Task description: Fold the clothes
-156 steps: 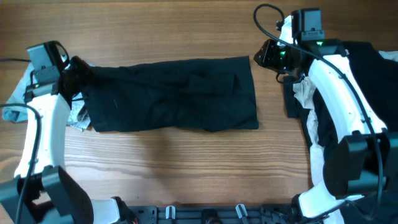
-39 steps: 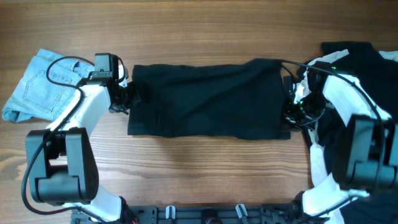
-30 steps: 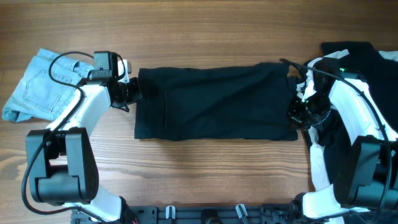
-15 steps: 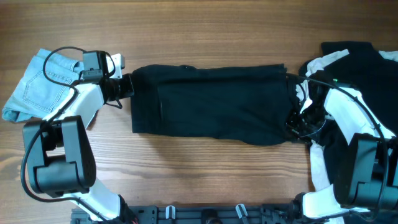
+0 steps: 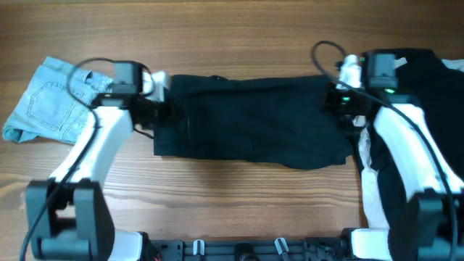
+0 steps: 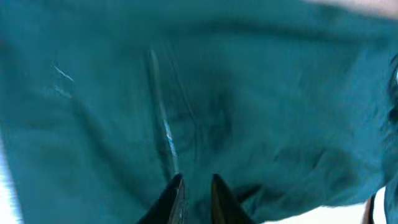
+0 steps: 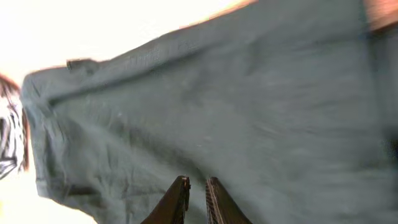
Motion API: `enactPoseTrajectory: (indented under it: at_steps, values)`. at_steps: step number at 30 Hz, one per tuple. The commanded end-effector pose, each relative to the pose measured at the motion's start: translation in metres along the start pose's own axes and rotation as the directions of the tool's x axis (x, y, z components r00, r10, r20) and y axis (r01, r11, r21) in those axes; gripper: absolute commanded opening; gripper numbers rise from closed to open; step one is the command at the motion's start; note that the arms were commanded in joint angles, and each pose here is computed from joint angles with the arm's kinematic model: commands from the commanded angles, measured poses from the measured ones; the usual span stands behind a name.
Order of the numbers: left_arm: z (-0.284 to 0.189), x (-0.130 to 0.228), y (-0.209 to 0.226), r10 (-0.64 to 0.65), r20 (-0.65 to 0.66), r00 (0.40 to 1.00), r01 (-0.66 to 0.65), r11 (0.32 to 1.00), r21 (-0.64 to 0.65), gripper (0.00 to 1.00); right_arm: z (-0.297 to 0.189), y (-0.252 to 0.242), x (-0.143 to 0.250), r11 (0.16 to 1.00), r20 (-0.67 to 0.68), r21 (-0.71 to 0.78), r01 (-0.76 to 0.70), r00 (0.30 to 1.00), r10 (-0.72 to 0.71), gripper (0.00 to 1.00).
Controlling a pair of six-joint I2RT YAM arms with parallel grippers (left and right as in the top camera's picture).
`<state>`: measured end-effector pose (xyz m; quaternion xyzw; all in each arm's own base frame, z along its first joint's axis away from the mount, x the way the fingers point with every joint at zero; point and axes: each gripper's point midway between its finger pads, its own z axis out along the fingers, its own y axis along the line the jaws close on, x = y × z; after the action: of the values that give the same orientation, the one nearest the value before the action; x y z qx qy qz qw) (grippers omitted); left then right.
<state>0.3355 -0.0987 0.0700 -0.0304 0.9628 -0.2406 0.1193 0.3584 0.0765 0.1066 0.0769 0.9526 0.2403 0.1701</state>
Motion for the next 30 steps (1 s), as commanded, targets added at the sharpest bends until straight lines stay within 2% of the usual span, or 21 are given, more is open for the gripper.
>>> enactPoseTrajectory:
  at_steps: [1, 3, 5, 6, 7, 10, 12, 13, 15, 17, 18, 19, 20, 23, 25, 26, 27, 30]
  values:
    - [0.042, 0.048, 0.034, -0.186, -0.151, 0.971, 0.163, 0.974, -0.155, 0.04, 0.042, -0.020, 0.037, 0.987, -0.159, 0.107, -0.121, 0.978, 0.137, 0.12]
    - [0.046, 0.064, 0.067, -0.332, -0.142, 0.933, 0.271, 0.904, -0.330, 0.04, 0.052, -0.050, 0.074, 0.934, -0.271, 0.274, -0.230, 0.913, 0.304, 0.12]
    - [0.041, 0.069, 0.088, -0.374, -0.122, 0.919, 0.295, 0.860, -0.416, 0.04, 0.056, -0.074, 0.108, 0.891, -0.363, 0.398, -0.220, 0.854, 0.373, 0.12]
    - [0.031, 0.063, 0.111, -0.398, -0.059, 0.916, 0.322, 0.812, -0.487, 0.04, 0.059, -0.090, 0.131, 0.863, -0.406, 0.465, -0.200, 0.818, 0.408, 0.12]
    - [0.026, 0.060, 0.123, -0.421, -0.017, 0.907, 0.353, 0.782, -0.514, 0.04, 0.059, -0.097, 0.137, 0.851, -0.409, 0.491, -0.188, 0.812, 0.415, 0.12]
    - [0.014, 0.047, 0.142, -0.498, 0.049, 0.866, 0.461, 0.756, -0.465, 0.06, 0.045, -0.114, 0.139, 0.802, -0.382, 0.581, -0.138, 0.824, 0.419, 0.12]
    - [0.009, 0.037, 0.137, -0.493, 0.045, 0.869, 0.469, 0.790, -0.396, 0.08, 0.033, -0.120, 0.129, 0.772, -0.332, 0.622, -0.133, 0.848, 0.413, 0.12]
    - [0.005, 0.028, 0.125, -0.470, 0.044, 0.882, 0.456, 0.823, -0.339, 0.09, 0.029, -0.113, 0.115, 0.793, -0.310, 0.592, -0.144, 0.867, 0.390, 0.12]
    - [-0.013, 0.006, 0.100, -0.412, 0.081, 0.907, 0.419, 0.877, -0.233, 0.10, 0.026, -0.077, 0.082, 0.906, -0.311, 0.413, -0.091, 0.921, 0.234, 0.13]
    - [-0.037, -0.012, 0.086, -0.354, 0.163, 0.921, 0.382, 0.904, -0.194, 0.30, 0.014, -0.024, 0.052, 0.988, -0.261, 0.155, -0.009, 0.964, 0.050, 0.18]
    - [-0.048, -0.020, 0.081, -0.326, 0.206, 0.923, 0.363, 0.914, -0.180, 0.55, 0.005, 0.012, 0.041, 0.997, -0.208, -0.029, 0.066, 0.976, -0.071, 0.17]
    - [-0.053, -0.024, 0.078, -0.294, 0.225, 0.929, 0.336, 0.925, -0.176, 0.69, 0.000, 0.030, 0.037, 0.990, -0.172, -0.100, 0.100, 0.978, -0.116, 0.13]
    - [-0.054, -0.025, 0.077, -0.257, 0.225, 0.940, 0.300, 0.936, -0.182, 0.80, 0.000, 0.038, 0.038, 0.986, -0.169, -0.110, 0.122, 0.976, -0.139, 0.11]
    - [-0.039, -0.019, 0.085, -0.236, 0.169, 0.957, 0.268, 0.942, -0.204, 0.87, 0.024, 0.037, 0.068, 0.985, -0.264, -0.079, 0.153, 0.950, -0.169, 0.10]
    - [-0.026, -0.015, 0.086, -0.202, 0.116, 0.972, 0.222, 0.957, -0.189, 0.88, 0.044, 0.019, 0.091, 0.994, -0.345, 0.020, 0.107, 0.934, -0.094, 0.09]
    - [-0.013, -0.013, 0.076, -0.139, 0.065, 0.988, 0.145, 0.983, -0.114, 0.94, 0.056, 0.007, 0.105, 0.995, -0.387, 0.065, 0.079, 0.921, -0.048, 0.10]
    - [-0.006, -0.013, 0.076, -0.111, 0.048, 0.993, 0.115, 0.989, -0.093, 0.97, 0.066, -0.001, 0.114, 0.995, -0.414, 0.078, 0.067, 0.910, -0.029, 0.10]
    - [0.005, -0.012, 0.085, -0.085, 0.027, 0.996, 0.088, 0.990, -0.109, 1.00, 0.089, -0.023, 0.139, 0.993, -0.485, 0.115, 0.038, 0.874, 0.022, 0.07]
